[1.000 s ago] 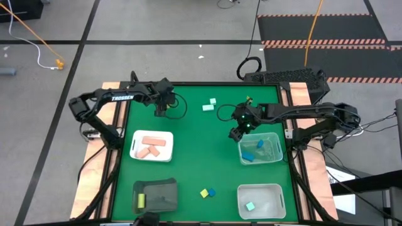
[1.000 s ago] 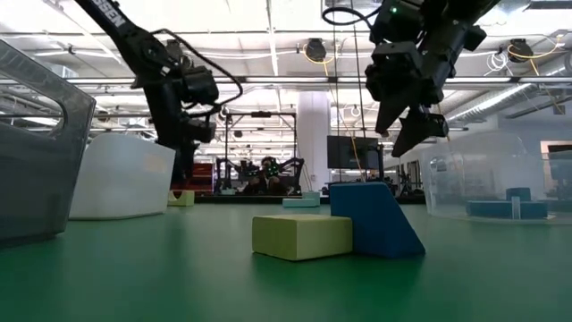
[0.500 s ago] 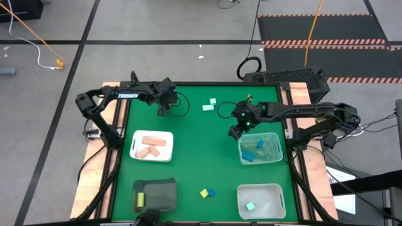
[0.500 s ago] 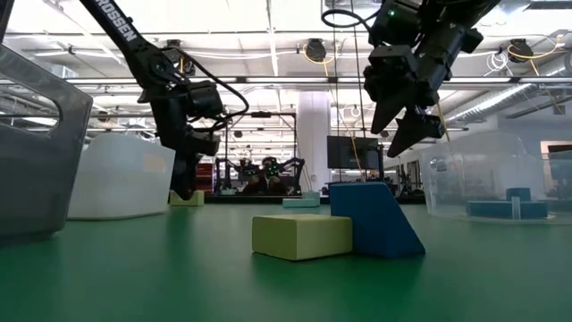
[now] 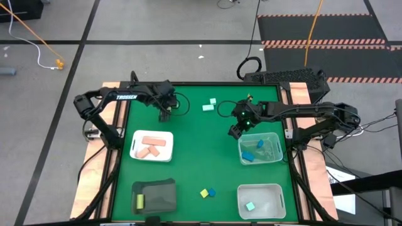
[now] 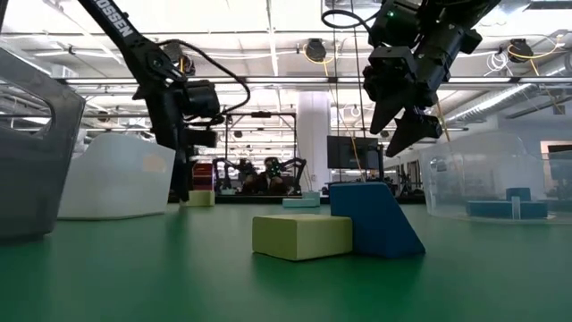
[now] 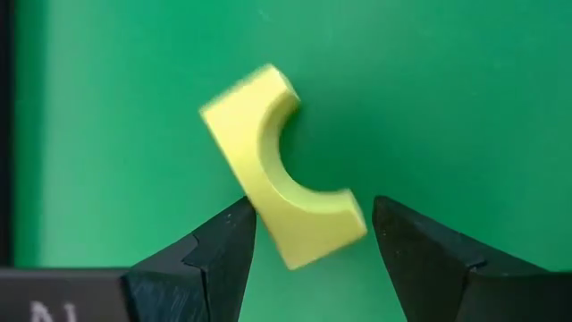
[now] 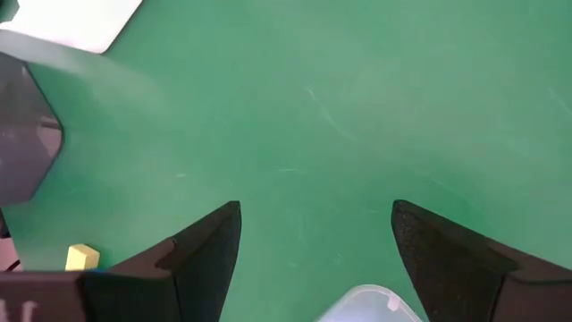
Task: Sort & place blocks by color
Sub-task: Put the top green block into the black bin
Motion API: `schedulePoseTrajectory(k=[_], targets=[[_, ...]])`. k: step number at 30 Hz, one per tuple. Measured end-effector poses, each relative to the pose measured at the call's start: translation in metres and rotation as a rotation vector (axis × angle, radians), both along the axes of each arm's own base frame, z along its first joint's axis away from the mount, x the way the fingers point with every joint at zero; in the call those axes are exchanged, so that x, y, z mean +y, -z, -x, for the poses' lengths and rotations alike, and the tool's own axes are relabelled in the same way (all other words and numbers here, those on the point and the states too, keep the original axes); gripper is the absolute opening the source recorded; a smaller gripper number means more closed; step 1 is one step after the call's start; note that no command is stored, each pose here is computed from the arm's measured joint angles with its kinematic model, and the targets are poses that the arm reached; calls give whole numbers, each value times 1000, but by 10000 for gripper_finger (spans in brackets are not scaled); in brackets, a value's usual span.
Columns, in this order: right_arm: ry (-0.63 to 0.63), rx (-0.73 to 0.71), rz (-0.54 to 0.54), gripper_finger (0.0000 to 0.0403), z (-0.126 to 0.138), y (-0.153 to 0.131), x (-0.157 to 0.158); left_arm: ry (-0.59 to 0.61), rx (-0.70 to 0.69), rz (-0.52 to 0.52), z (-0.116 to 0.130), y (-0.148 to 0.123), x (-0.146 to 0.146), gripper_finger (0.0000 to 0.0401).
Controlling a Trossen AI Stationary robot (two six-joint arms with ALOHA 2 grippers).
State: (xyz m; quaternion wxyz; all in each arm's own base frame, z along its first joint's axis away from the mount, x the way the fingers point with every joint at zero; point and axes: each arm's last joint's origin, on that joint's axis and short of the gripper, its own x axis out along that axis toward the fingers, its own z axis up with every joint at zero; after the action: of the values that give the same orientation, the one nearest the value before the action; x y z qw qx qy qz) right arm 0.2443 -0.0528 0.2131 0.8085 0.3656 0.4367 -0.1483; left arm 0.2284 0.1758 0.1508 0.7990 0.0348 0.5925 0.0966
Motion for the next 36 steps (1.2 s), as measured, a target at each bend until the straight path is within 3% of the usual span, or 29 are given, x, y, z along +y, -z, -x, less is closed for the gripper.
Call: schedulePoseTrajectory(k=[7,10,19,30,36], targets=[[-3,-5,7,281,0,0,-1,2,2,-44,-6,-1,-4,227],[-4,-21,11,281,-1,-1,-2,-69,-28,-43,-7,-1,-1,227],[-5,-34,16,281,-2,-2,-2,-245,-62,88,-12,13,-2,227],[-10,-35,21,281,-2,-2,-2,-484,-178,141,-16,11,3,227],[-17,-36,26,281,-2,-2,-2,-539,-201,151,-17,10,4,227]])
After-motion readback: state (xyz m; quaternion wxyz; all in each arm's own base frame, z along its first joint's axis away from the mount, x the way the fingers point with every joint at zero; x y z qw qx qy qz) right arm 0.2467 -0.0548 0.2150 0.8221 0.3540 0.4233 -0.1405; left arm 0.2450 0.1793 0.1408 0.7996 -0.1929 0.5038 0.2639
